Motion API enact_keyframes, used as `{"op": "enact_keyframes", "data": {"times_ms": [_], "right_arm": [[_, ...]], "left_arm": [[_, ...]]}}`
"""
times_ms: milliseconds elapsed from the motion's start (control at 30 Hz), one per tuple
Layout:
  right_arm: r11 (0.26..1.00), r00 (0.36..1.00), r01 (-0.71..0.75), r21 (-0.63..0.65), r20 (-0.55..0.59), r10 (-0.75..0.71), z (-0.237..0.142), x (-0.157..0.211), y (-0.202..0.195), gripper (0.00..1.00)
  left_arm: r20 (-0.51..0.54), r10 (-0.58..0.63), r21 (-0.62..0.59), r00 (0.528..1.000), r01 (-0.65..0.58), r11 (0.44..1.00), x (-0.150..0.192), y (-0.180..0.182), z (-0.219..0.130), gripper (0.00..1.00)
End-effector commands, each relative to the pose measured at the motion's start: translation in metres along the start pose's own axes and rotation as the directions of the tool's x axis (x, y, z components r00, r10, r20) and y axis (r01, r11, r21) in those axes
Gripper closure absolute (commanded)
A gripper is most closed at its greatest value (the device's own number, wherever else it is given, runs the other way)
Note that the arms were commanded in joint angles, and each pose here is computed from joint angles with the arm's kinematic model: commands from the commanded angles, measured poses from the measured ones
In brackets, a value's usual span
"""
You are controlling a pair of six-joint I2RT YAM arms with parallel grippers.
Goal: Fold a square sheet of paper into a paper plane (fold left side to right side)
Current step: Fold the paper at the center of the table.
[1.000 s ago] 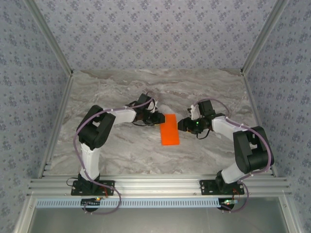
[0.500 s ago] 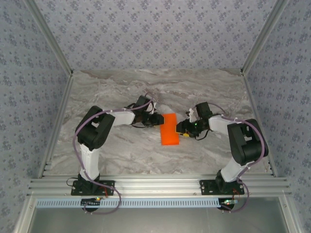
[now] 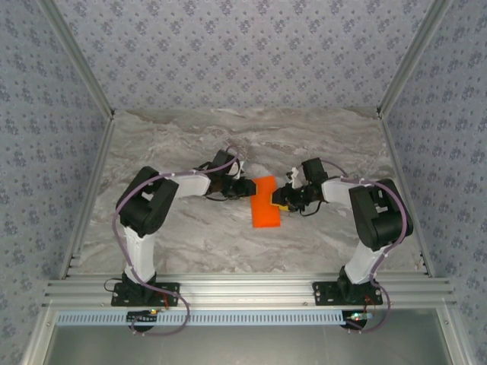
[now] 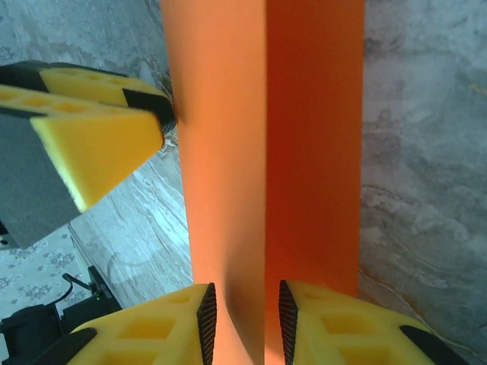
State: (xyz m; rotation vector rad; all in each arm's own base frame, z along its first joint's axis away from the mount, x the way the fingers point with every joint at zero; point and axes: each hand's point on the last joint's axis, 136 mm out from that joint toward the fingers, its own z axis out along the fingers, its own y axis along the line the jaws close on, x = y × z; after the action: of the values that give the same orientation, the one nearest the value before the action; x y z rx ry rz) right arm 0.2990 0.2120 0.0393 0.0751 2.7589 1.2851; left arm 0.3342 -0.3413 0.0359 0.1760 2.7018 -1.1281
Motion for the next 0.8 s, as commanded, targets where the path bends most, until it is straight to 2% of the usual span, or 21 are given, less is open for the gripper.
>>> {"op": "enact_keyframes", "data": {"times_ms": [0,100,333,433,600,767], "right_arm": [[0.999,1.000,0.007,-0.032,0.002,-0.007,0.001,-0.009,0.011,0.76],[1.000,1.000,0.008,-0.027,0.007,-0.008,-0.001,-0.011,0.012,0.83],[1.000,1.000,0.008,-0.018,0.009,-0.008,-0.004,-0.015,0.013,0.85],[1.000,1.000,0.005,-0.010,0.012,-0.005,-0.005,-0.015,0.013,0.85],[1.000,1.000,-0.017,0.004,0.005,0.017,-0.006,-0.013,0.012,0.91],[0.999,1.000,-0.025,0.023,0.005,0.025,-0.009,-0.014,0.013,0.93]], "left_arm": [[0.053,0.073,0.013,0.996,-0.074,0.997,-0.010,-0.023,-0.024,0.66],[0.099,0.128,0.014,0.987,-0.130,0.991,-0.015,-0.033,-0.039,0.60],[0.201,0.261,-0.026,0.944,-0.261,0.965,-0.004,-0.053,-0.084,0.50],[0.190,0.339,-0.078,0.921,-0.330,0.941,0.017,-0.058,-0.093,0.47],[0.136,0.487,-0.161,0.862,-0.466,0.870,0.064,-0.074,-0.099,0.42],[0.113,0.581,-0.205,0.806,-0.553,0.808,0.097,-0.085,-0.097,0.39]]}}
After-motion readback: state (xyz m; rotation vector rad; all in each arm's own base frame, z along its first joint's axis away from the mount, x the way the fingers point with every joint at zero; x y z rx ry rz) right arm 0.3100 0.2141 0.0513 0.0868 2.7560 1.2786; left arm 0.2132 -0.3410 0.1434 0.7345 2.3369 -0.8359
